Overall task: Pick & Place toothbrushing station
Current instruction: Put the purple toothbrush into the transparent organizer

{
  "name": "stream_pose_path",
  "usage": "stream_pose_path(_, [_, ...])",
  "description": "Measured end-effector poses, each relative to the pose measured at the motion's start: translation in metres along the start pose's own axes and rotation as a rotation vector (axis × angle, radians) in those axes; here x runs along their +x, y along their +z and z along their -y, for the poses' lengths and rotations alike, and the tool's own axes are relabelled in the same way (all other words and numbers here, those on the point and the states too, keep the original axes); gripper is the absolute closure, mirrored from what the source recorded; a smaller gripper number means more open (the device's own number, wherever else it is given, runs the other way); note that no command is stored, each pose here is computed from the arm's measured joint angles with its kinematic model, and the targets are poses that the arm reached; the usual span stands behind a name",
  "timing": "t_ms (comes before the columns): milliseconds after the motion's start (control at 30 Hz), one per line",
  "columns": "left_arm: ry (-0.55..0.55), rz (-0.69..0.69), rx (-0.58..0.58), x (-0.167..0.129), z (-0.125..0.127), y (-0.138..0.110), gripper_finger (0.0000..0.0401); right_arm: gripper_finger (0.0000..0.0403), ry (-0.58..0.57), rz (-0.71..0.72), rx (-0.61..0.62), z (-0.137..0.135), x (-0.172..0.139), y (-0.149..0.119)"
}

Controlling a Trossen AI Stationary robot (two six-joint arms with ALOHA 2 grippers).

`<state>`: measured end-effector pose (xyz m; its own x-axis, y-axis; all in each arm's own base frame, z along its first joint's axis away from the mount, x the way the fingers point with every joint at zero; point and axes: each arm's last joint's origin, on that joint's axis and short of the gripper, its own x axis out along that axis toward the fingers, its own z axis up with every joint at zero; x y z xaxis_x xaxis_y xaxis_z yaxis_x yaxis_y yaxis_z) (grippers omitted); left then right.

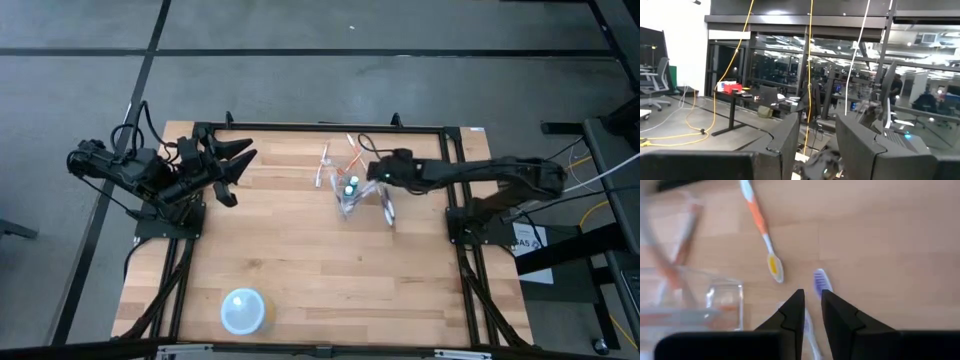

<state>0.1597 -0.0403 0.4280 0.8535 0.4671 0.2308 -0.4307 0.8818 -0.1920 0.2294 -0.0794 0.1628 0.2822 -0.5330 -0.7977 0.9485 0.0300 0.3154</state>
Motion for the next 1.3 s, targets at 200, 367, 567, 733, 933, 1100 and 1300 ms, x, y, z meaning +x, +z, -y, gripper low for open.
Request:
stream_pose_path(200, [0.007, -0.001, 0.037, 0.0, 0.0, 0.0, 0.0274, 0.0334, -0.041, -0.063, -0.102, 0.019, -0.03, 0.008])
stream_pose_path(367, [0.011, -0.003, 0.058, 0.0, 0.0, -0.001, 0.0274, 0.0334, -0.022, -0.174, -0.18, 0.021, -0.026, 0.01])
stream_pose_path(567, [0.011, -0.003, 0.057, 0.0, 0.0, -0.001, 0.0274, 0.0334, -0.081, -0.296, -0.202, 0.026, -0.002, 0.012])
stream_pose_path(733, [0.011, -0.003, 0.039, 0.0, 0.0, -0.001, 0.0274, 0.0333, -0.023, -0.353, -0.228, 0.023, 0.013, 0.015])
stream_pose_path(933, [0.014, -0.005, 0.023, 0.001, 0.001, -0.002, 0.0274, 0.03, -0.027, -0.375, -0.238, 0.026, 0.022, 0.018])
stream_pose_path(1100, [0.022, -0.006, 0.022, 0.004, 0.004, -0.004, 0.0274, 0.026, 0.019, -0.357, -0.211, 0.023, 0.024, 0.023])
stream_pose_path(1300, [0.021, -0.006, 0.023, 0.005, 0.006, -0.005, 0.0274, 0.0246, 0.022, -0.354, -0.201, 0.023, 0.025, 0.025])
